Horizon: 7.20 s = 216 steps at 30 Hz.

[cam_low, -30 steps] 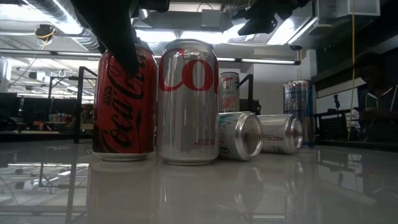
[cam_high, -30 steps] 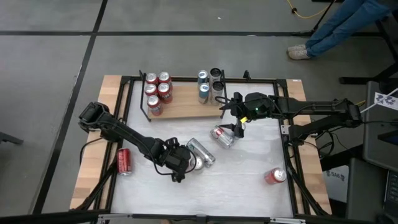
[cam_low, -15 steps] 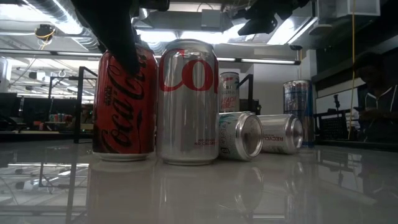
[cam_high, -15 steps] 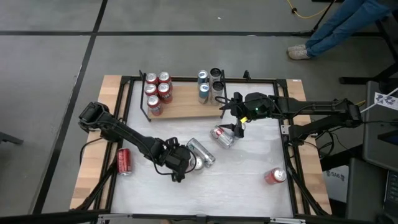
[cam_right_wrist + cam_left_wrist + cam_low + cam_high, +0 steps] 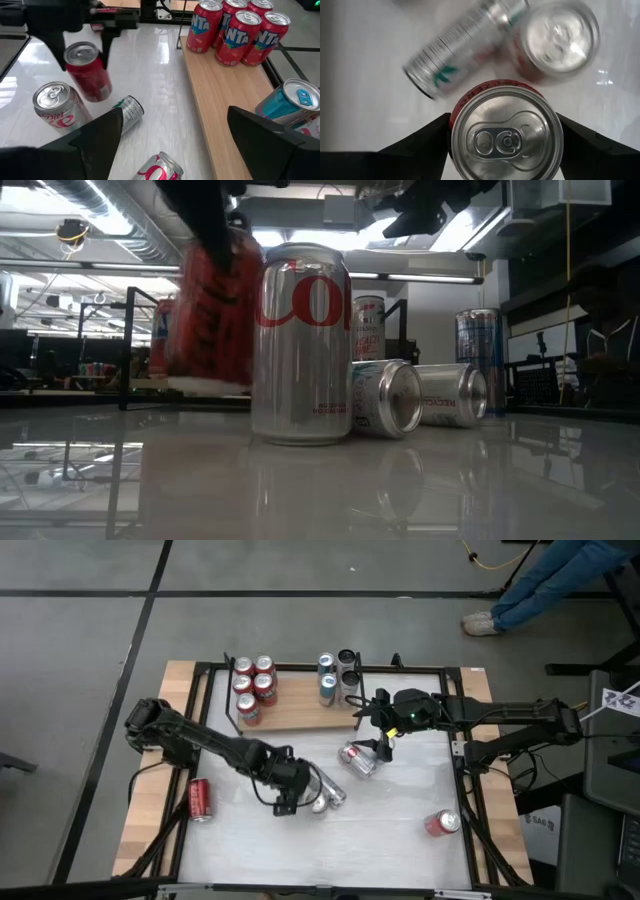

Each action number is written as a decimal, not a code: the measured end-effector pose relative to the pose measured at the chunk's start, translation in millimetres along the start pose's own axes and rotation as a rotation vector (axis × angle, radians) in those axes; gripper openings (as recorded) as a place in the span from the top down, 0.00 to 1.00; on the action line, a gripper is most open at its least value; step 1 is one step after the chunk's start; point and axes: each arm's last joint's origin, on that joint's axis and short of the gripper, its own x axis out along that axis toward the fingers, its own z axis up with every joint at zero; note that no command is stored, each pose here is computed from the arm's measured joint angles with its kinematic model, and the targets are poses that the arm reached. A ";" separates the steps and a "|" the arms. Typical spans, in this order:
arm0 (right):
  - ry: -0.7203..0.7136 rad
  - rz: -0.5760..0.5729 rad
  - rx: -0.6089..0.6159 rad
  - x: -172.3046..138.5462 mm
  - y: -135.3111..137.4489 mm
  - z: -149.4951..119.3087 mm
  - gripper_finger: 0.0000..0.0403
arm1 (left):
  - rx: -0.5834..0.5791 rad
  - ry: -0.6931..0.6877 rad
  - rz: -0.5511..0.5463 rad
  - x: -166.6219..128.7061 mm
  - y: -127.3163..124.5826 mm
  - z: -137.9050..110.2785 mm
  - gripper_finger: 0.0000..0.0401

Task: Place canned beverage on shelf
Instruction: Put the red black soda can on the shelf, then put the red black soda can on the shelf aligned with the other red black soda can

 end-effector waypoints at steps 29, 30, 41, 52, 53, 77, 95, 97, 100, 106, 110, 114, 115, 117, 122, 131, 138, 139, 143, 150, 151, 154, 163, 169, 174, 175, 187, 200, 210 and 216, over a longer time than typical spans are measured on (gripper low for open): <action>0.039 0.003 0.001 0.0 0.2 -3.8 0.13 | 0.135 -0.139 0.172 -59.6 236.6 9.8 0.31; 0.039 0.003 0.001 0.0 0.2 -3.8 0.13 | 0.137 -0.137 0.184 -60.8 243.3 7.9 0.31; 0.028 0.002 0.001 0.0 0.1 -2.8 0.13 | 0.190 -0.259 0.255 -75.5 296.4 -2.0 0.31; 0.009 -0.003 0.000 0.0 -0.1 -0.9 0.13 | 0.149 -0.293 0.291 -73.0 327.1 -8.5 0.31; 0.008 -0.004 0.000 0.0 -0.1 -0.8 0.13 | 0.142 -0.287 0.283 -72.7 328.4 -10.2 0.31; 0.014 -0.003 0.000 0.0 -0.1 -1.4 0.13 | 0.086 -0.152 0.179 -48.7 356.8 10.9 0.31; 0.040 0.002 -0.011 0.0 0.1 -3.9 0.13 | 0.026 -0.041 0.152 -37.1 370.7 -0.4 0.31; 0.040 0.003 -0.025 0.0 0.2 -3.9 0.13 | 0.026 -0.042 0.157 -37.2 371.0 -0.3 0.30; 0.040 0.003 -0.029 0.0 0.2 -3.9 0.13 | 0.025 -0.044 0.153 -37.1 370.8 -0.2 0.28; 0.040 0.002 -0.029 0.0 0.1 -3.9 0.13 | 0.030 -0.044 0.150 -36.2 368.4 1.4 0.24; 0.040 0.003 -0.029 0.0 0.2 -3.9 0.13 | 0.030 -0.043 0.150 -36.1 368.3 1.4 0.23; 0.040 0.003 -0.029 0.0 0.2 -3.9 0.13 | 0.006 -0.045 0.149 -36.1 368.3 1.3 0.23; 0.040 0.003 -0.029 0.0 0.1 -3.9 0.13 | 0.003 -0.045 0.149 -36.1 368.3 1.3 0.23; 0.040 0.003 -0.029 0.0 0.1 -3.9 0.13 | 0.001 -0.045 0.149 -36.0 368.4 1.3 0.23; 0.040 0.003 -0.029 0.0 0.2 -3.9 0.13 | 0.000 -0.045 0.150 -36.1 368.4 1.3 0.23; 0.040 0.003 -0.029 0.0 0.2 -3.9 0.13 | 0.000 -0.045 0.149 -36.1 368.3 1.3 0.22; 0.040 0.003 -0.029 0.0 0.1 -3.9 0.13 | 0.002 -0.051 0.152 -37.1 368.2 1.7 0.15; 0.040 0.003 -0.029 0.0 0.2 -3.9 0.13 | 0.002 -0.052 0.152 -37.2 368.2 1.7 0.14; 0.040 0.003 -0.029 0.0 0.2 -3.9 0.13 | 0.002 -0.051 0.152 -37.2 368.2 1.7 0.11; 0.040 0.003 -0.029 0.0 0.2 -3.9 0.13 | 0.006 -0.047 0.186 -37.3 369.1 3.0 0.10; 0.040 0.003 -0.029 0.0 0.1 -3.9 0.13 | 0.009 -0.047 0.193 -37.1 368.9 3.7 0.10; 0.040 0.003 -0.028 0.0 0.2 -3.9 0.13 | 0.015 -0.056 0.205 -40.4 368.7 7.2 0.10; 0.040 0.003 -0.029 0.0 0.2 -3.9 0.13 | 0.069 -0.127 0.235 -77.1 356.2 35.7 0.10; 0.040 0.003 -0.029 0.0 0.2 -3.9 0.13 | -0.018 -0.086 0.171 -105.6 329.8 47.1 0.10; 0.040 0.003 -0.029 0.0 0.2 -3.9 0.13 | -0.147 0.072 0.027 -114.7 296.1 42.4 0.10; 0.040 0.003 -0.028 0.0 0.1 -3.9 0.13 | -0.176 0.114 -0.003 -114.8 288.9 40.2 0.10; 0.040 0.004 -0.029 0.0 0.2 -3.9 0.13 | -0.397 0.276 0.019 -116.1 174.9 -10.8 0.10; 0.038 0.003 -0.014 0.0 0.2 -3.7 0.13 | -1.010 0.276 0.236 -110.5 82.0 -114.5 0.10; 0.036 0.003 -0.014 0.0 0.2 -3.5 0.13 | -1.172 0.342 0.339 -91.8 46.2 -133.2 0.10; 0.036 0.003 -0.014 0.0 0.2 -3.5 0.13 | -1.225 0.392 0.433 -78.5 14.0 -142.6 0.10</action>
